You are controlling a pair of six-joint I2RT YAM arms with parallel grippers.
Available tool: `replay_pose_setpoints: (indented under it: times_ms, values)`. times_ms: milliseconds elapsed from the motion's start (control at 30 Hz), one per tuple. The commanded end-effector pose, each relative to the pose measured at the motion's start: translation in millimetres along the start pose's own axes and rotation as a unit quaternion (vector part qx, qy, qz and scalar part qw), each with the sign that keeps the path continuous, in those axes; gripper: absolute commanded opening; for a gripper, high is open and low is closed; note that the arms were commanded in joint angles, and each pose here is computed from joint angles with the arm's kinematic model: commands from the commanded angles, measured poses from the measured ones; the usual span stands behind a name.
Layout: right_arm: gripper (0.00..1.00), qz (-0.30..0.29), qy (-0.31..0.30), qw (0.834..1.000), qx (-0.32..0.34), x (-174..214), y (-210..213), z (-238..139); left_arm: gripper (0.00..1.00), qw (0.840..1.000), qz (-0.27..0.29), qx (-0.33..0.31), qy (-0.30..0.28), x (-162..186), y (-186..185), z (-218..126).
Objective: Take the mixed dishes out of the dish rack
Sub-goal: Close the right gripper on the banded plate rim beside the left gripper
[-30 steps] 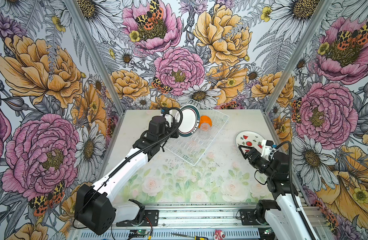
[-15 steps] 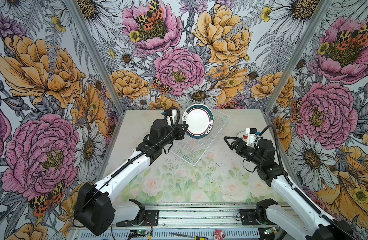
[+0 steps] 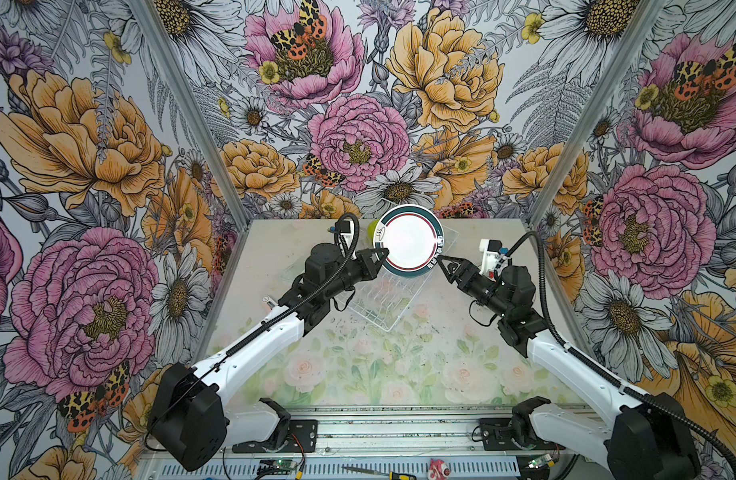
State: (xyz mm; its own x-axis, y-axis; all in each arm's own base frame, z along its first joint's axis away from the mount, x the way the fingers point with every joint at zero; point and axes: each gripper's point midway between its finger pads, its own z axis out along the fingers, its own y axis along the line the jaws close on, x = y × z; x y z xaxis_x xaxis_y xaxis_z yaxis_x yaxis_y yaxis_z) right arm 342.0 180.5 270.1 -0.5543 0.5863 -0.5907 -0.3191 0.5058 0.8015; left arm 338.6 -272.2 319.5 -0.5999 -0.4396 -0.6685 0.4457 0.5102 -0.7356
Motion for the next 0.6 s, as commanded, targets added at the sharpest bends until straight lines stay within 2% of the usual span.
replay_pose_setpoints:
  times_ms: [0,333,567]
  values:
    - [0.8,-0.017,-0.04,0.998,-0.043,-23.2,31.2,3.5,0.0,0.998,-0.011,0.051,-0.023,-11.2,-23.1,-3.0]
    - [0.59,-0.016,-0.037,0.997,-0.066,-20.7,45.2,20.4,0.0,0.995,-0.045,0.092,-0.008,-3.1,-32.1,4.9]
    - [0.35,-0.005,-0.04,0.997,-0.073,-20.2,46.8,26.4,0.0,0.993,-0.047,0.109,0.027,12.0,-37.8,11.4]
